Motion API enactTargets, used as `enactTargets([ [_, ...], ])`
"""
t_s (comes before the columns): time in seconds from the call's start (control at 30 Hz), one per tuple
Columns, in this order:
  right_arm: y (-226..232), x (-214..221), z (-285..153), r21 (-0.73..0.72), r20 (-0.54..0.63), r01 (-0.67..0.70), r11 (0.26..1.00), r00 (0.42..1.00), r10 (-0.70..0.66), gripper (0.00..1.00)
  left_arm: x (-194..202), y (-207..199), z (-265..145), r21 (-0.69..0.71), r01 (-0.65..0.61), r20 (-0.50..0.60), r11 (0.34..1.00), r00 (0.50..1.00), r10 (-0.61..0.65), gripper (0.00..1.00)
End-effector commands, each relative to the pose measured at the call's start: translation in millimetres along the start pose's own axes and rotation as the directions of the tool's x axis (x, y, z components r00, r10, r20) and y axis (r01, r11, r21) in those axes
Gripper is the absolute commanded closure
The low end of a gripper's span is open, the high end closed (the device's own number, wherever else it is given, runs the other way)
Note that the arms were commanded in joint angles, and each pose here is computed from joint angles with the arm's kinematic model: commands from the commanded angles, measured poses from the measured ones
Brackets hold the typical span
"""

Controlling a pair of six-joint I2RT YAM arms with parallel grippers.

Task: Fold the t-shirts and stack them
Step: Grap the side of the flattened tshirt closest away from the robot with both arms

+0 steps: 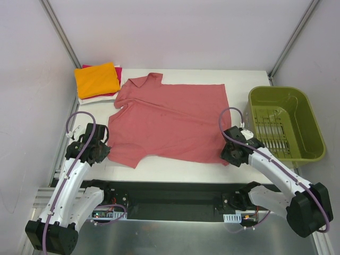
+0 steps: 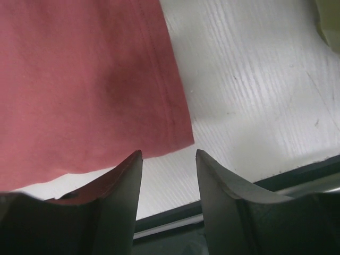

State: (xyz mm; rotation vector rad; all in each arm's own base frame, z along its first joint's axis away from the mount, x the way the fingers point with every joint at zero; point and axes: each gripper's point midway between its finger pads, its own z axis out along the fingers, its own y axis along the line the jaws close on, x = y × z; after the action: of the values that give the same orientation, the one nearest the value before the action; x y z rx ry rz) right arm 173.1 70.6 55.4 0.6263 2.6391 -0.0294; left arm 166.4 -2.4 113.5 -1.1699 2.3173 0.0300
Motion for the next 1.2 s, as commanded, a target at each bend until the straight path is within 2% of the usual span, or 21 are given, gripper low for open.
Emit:
enactTargets([
  [0.0,3.3,6.3,9.7,-0.003,-0.022,-0.044,0.999,0.999,0.044,0.53,-5.8,5.9,-4.3,-0.021,-0.01,0.02,1.0,1.0,0.01,1.0],
  [0.37,-8.8,10.5,27.2,0.068,-0.018,-0.032,0.997,0.999,0.033,0.62,-10.4,3.2,-8.7,-0.003,-0.004,0.038,1.0,0.999,0.004,1.0],
  [0.6,8.6,6.0,34.7,-0.005,-0.002,-0.031,1.0,1.0,0.031,0.65,-14.4,1.1,-14.4,0.027,0.003,0.059,1.0,0.998,-0.005,1.0],
  [0.7,12.3,1.7,35.6,-0.017,0.01,-0.009,1.0,1.0,0.009,0.84,-16.3,-1.8,-17.5,0.045,0.001,0.063,0.999,0.998,-0.003,1.0],
  [0.73,14.4,-1.8,33.1,-0.02,0.016,-0.003,1.0,1.0,0.003,0.97,-16.9,-2.5,-18.5,0.049,0.0,0.064,0.999,0.998,-0.003,1.0],
  [0.77,13.6,-2.8,31.3,-0.014,0.017,0.008,1.0,1.0,-0.007,0.99,-16.8,-3.6,-19.7,0.055,-0.001,0.061,0.998,0.998,-0.003,1.0],
  [0.87,6.4,-14.0,12.1,0.02,0.035,0.048,0.999,0.998,-0.049,0.99,-20.2,-7.8,-27.5,0.091,0.006,0.072,0.996,0.997,-0.013,1.0],
  [1.0,-22.0,-39.9,-36.1,0.079,0.144,0.082,0.994,0.985,-0.092,0.99,-24.2,-10.4,-40.3,0.146,0.008,0.092,0.989,0.996,-0.022,1.0],
  [1.07,-26.9,-49.4,-57.7,0.048,0.198,0.106,0.993,0.974,-0.114,0.99,-19.5,-8.5,-43.1,0.154,0.011,0.073,0.988,0.997,-0.022,1.0],
  [1.17,-34.6,-37.3,-67.7,0.018,0.168,0.13,0.991,0.977,-0.132,0.99,-7.1,-5.1,-44.8,0.165,0.016,0.023,0.986,1.0,-0.02,1.0],
])
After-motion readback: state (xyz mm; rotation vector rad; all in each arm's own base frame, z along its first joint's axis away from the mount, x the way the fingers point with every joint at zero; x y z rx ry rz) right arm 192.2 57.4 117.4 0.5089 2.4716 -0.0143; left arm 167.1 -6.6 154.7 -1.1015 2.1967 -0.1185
